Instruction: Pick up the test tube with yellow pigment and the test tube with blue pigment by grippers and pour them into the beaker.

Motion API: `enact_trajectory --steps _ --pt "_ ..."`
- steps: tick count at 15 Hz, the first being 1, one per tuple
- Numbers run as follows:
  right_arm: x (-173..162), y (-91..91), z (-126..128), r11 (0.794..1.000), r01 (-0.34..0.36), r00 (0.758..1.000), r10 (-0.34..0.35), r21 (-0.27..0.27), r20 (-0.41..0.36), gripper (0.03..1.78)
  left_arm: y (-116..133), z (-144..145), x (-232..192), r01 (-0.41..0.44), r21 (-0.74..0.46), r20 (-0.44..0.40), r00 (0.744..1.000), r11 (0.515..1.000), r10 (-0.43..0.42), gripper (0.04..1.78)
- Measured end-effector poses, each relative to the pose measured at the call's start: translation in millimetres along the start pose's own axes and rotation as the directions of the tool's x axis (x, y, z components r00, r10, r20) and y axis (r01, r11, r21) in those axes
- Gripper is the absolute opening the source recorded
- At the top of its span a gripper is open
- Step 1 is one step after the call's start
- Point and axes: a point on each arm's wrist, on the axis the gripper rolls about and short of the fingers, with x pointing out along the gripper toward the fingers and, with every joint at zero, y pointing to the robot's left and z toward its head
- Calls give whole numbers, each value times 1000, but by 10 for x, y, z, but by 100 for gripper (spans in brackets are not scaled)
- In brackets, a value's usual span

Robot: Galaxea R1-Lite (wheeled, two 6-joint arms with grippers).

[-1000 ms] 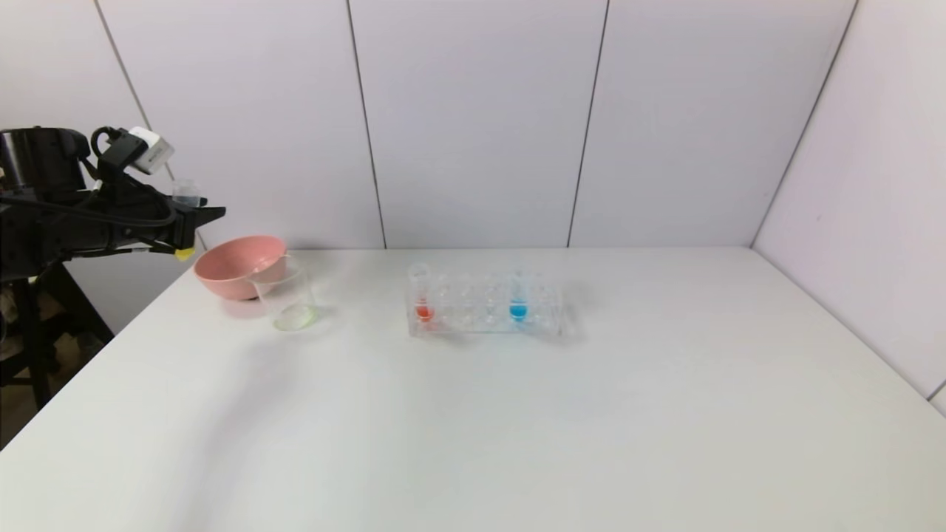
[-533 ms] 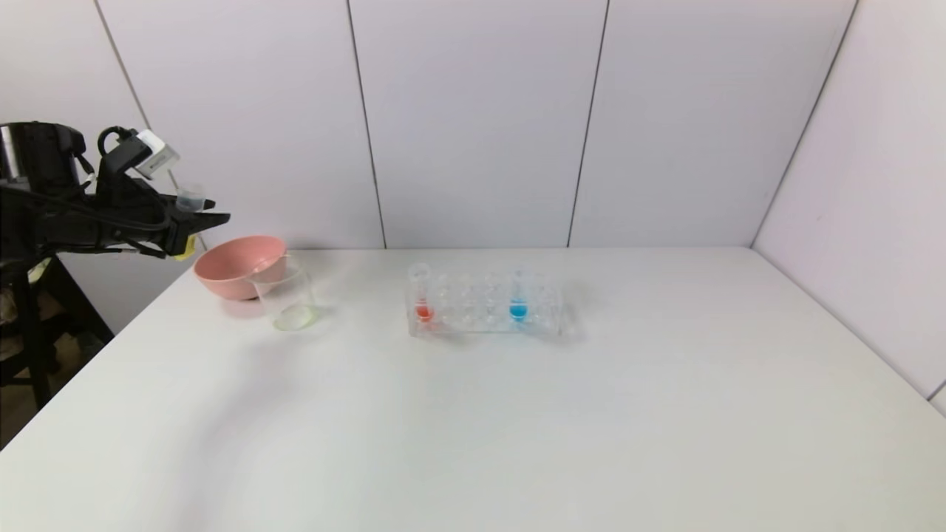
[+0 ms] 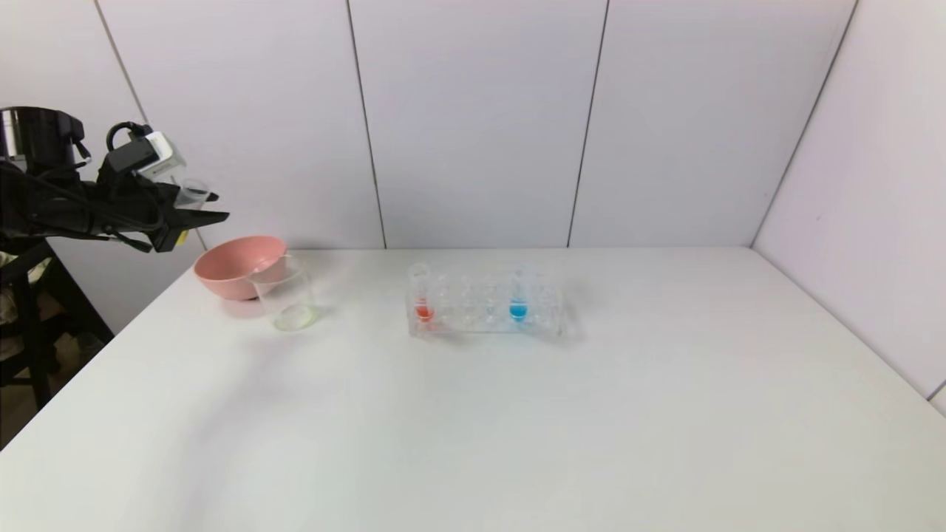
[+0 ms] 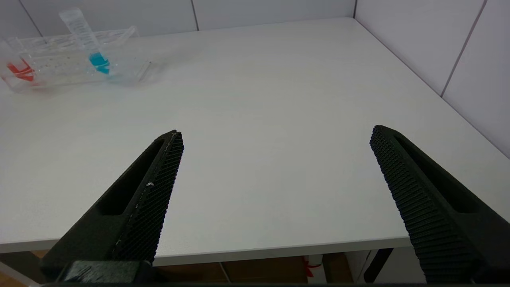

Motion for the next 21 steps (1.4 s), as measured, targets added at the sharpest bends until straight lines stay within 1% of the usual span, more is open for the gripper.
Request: enact_trajectory --steps 2,5,8,10,14,17,21 --pt "0 0 0 1000 0 1000 0 0 0 171 23 -43 40 20 48 35 999 999 -21 55" --pt "0 0 0 1000 0 1000 0 0 0 171 36 -78 72 22 93 38 999 995 -26 55" --pt "0 0 0 1000 0 1000 0 0 0 171 22 -88 74 58 137 17 998 989 -61 55" --pt "0 0 0 1000 0 1000 0 0 0 171 32 -72 66 101 175 -5 995 979 -102 55" --pt "0 0 0 1000 0 1000 0 0 0 171 23 -88 77 199 248 -46 980 948 -194 55" --pt "0 0 0 1000 0 1000 0 0 0 171 21 -122 116 233 289 -58 973 929 -225 55" --pt "0 0 0 1000 0 1000 0 0 0 171 29 -135 147 234 312 -68 972 921 -224 55"
